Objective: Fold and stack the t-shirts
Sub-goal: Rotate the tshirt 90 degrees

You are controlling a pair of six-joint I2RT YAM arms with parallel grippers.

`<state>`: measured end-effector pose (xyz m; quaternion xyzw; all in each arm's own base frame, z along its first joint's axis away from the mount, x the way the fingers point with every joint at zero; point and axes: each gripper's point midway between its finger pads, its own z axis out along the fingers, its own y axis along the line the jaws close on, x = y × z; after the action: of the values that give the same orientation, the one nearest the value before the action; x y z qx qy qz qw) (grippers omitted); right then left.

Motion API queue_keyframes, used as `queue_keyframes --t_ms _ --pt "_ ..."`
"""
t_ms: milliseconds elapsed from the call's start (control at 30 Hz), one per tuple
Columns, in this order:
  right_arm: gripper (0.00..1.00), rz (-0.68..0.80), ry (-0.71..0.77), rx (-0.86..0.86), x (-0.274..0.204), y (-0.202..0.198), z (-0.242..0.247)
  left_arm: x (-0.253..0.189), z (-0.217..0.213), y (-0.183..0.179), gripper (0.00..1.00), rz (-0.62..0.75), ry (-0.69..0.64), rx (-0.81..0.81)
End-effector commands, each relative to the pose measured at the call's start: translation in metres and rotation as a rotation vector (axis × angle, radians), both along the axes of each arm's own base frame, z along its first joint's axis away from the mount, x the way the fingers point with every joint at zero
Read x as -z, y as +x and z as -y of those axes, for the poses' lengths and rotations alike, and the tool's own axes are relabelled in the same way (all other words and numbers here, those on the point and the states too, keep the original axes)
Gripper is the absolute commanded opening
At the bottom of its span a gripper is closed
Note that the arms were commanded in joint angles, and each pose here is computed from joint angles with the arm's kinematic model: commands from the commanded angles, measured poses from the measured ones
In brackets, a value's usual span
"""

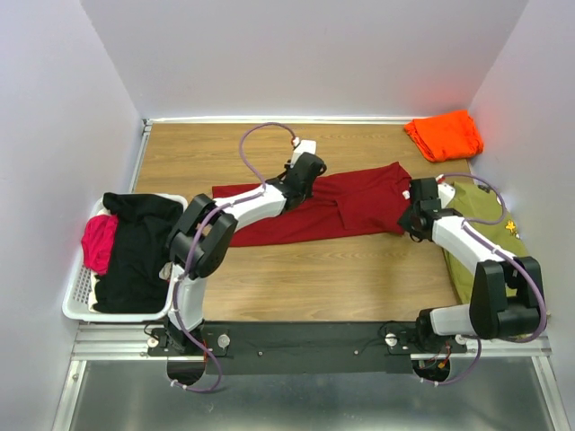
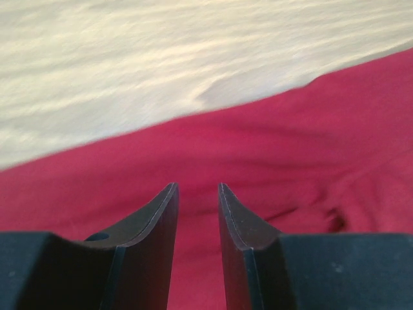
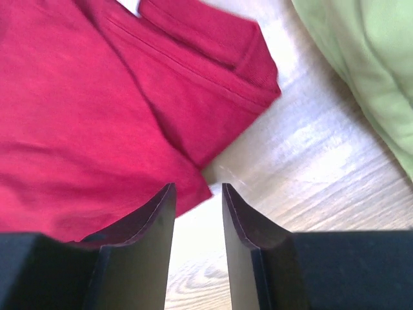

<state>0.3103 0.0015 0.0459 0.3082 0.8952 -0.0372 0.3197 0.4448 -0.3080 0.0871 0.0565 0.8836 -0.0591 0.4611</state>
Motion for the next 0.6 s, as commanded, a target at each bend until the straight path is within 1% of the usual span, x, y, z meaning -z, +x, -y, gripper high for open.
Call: queue_keyframes --t_ms 0,67,100,167,200,267,300,433,500,567 --pt "0.44 0.075 0.01 -0.01 -0.03 0.016 -0.004 0.011 -0.052 -0.027 0.4 -0.062 0.055 -0.126" --pt "0.44 0.078 0.011 -0.026 -0.032 0.024 -0.009 0.015 -0.061 -0.039 0.4 -0.092 0.029 -0.141" --pt "0.44 0.073 0.012 -0.037 -0.031 0.027 -0.011 0.028 -0.071 -0.05 0.4 -0.125 0.043 -0.149" --pt "0.45 0.067 0.008 -0.052 -0.027 0.039 -0.016 0.031 -0.074 -0.063 0.39 -0.151 0.024 -0.143" --pt "0.45 0.063 0.012 -0.06 -0.026 0.043 -0.019 0.043 -0.082 -0.075 0.39 -0.183 0.033 -0.152" --pt "0.45 0.073 0.016 -0.079 -0.027 0.058 -0.025 0.044 -0.086 -0.084 0.39 -0.197 0.018 -0.16" --pt "0.45 0.052 0.019 -0.086 -0.018 0.064 -0.027 0.053 -0.093 -0.092 0.39 -0.217 0.027 -0.177" --pt "0.45 0.038 0.008 -0.102 -0.006 0.089 -0.032 0.071 -0.107 -0.104 0.4 -0.256 0.061 -0.207" --pt "0.45 0.048 0.003 -0.103 -0.007 0.103 -0.033 0.08 -0.114 -0.107 0.39 -0.282 0.077 -0.22" --pt "0.45 0.012 -0.003 -0.112 0.009 0.108 -0.034 0.086 -0.118 -0.109 0.39 -0.301 0.08 -0.227"
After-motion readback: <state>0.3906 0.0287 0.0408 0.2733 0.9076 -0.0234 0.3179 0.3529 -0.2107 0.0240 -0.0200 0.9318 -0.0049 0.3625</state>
